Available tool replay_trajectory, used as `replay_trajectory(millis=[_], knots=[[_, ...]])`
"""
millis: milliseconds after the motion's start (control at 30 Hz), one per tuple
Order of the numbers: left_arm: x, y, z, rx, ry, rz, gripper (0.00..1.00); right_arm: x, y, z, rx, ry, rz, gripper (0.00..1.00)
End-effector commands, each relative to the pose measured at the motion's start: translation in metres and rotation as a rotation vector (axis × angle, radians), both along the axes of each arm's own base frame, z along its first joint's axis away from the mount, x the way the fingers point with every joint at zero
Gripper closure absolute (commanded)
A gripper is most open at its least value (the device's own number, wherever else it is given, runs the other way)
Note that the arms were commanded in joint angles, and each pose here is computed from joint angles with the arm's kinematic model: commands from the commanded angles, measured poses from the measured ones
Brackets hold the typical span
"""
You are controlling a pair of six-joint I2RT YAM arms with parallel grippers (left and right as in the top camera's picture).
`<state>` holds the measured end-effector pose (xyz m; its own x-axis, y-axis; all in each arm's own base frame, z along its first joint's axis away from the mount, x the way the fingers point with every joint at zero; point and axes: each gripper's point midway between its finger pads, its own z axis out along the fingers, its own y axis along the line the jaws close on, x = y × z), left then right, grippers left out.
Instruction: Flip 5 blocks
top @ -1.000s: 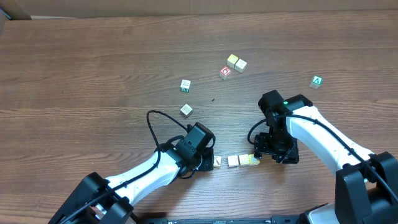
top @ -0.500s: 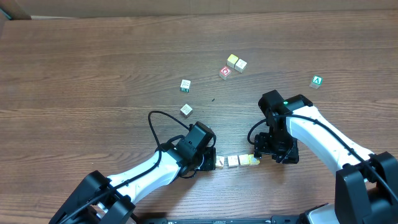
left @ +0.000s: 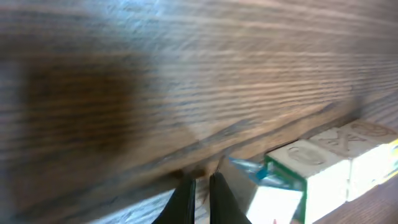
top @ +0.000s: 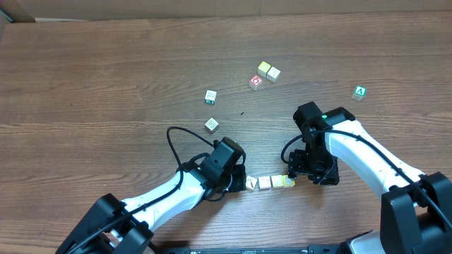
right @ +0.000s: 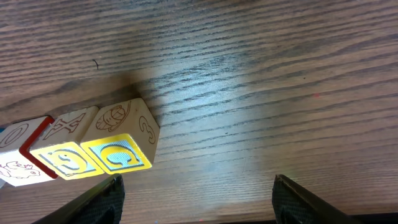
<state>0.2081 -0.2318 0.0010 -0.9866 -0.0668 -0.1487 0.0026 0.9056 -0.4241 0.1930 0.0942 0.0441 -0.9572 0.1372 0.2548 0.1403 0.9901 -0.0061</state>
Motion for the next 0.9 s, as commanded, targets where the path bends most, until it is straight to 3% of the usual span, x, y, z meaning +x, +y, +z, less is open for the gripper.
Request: replay_trajectory(millis=[0, 300, 867], knots=[[-0.013, 0.011, -0.01, 0.043, 0.076, 0.032, 0.96, -0.001, -0.001, -0.001, 0.002, 0.003, 0.0, 0.23], [-0.03, 0.012, -0.013, 0.064, 0.121, -0.018, 0.96, -0.003, -0.001, 0.0, -0.001, 0.011, 0.0, 0.23], [-0.028, -0.009, -0.006, 0.006, 0.074, -0.059, 0.96, -0.004, -0.002, 0.0, -0.003, 0.014, -0.003, 0.23]])
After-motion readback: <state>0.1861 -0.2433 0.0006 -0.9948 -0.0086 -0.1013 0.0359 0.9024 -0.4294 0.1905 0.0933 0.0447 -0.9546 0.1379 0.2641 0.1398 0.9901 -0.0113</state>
